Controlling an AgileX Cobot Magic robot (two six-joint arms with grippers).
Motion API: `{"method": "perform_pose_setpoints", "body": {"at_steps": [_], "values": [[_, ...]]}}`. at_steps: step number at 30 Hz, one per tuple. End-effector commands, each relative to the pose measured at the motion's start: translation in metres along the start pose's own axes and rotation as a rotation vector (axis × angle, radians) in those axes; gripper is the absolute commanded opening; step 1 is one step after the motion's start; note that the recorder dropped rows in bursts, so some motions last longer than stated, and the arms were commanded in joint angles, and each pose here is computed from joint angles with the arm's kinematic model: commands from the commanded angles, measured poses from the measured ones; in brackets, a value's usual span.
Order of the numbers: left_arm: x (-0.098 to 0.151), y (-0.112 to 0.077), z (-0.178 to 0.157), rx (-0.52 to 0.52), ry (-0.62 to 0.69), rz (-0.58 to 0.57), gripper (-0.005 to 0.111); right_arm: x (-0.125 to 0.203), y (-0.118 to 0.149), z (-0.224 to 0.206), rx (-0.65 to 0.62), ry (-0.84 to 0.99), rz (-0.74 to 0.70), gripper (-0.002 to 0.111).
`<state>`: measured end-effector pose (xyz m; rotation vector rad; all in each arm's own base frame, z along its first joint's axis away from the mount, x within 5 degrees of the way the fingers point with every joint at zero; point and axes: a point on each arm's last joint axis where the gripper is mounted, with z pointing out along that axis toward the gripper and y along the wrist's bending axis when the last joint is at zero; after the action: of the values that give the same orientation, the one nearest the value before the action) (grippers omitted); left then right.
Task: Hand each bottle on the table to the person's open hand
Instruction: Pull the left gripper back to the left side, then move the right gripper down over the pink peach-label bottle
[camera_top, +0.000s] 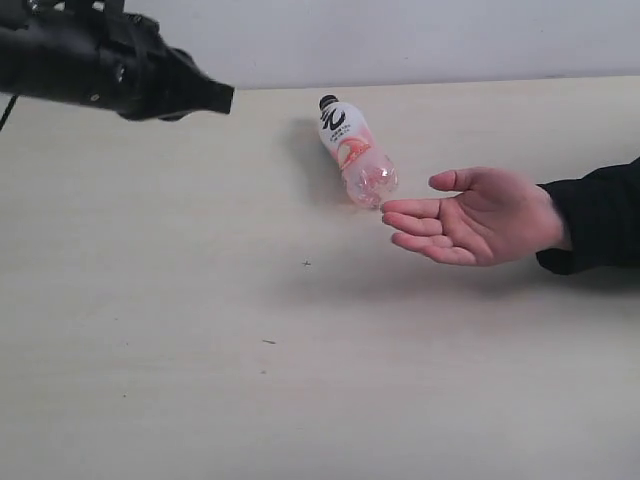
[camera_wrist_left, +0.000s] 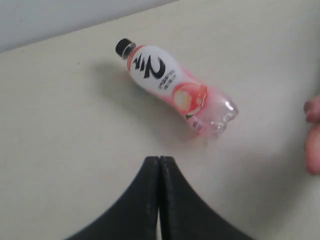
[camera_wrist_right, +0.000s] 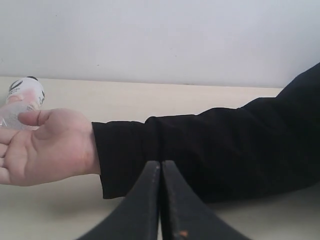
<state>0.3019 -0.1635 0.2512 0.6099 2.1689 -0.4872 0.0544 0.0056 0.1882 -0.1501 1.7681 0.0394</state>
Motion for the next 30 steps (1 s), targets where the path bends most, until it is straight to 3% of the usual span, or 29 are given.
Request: {"method": "perform_pose_setpoints", "body": {"at_steps": [1, 9, 13, 18, 25, 30], "values": [[0.029, 0.005, -0.029, -0.132, -0.058, -0.048, 0.0, 0.0, 0.0, 0.0, -0.002, -0.009, 0.0, 0.0], [0.074, -0.001, -0.076, -0.174, -0.078, -0.052, 0.0, 0.0, 0.0, 0.0, -0.002, -0.011, -0.002, 0.0], [0.09, -0.003, -0.093, -0.198, -0.109, -0.052, 0.0, -0.008, 0.0, 0.0, -0.002, -0.1, -0.006, 0.0], [0.108, 0.0, -0.11, -0.266, -0.169, -0.122, 0.0, -0.019, 0.001, -0.002, -0.036, -0.219, 0.213, 0.0], [0.128, -0.001, -0.115, -0.265, -0.145, -0.116, 0.0, -0.035, -0.004, -0.007, -0.063, -0.41, 0.518, 0.0], [0.13, -0.001, -0.114, -0.265, -0.138, -0.111, 0.0, -0.076, -0.006, -0.018, -0.096, -0.47, 0.581, 0.0]]}}
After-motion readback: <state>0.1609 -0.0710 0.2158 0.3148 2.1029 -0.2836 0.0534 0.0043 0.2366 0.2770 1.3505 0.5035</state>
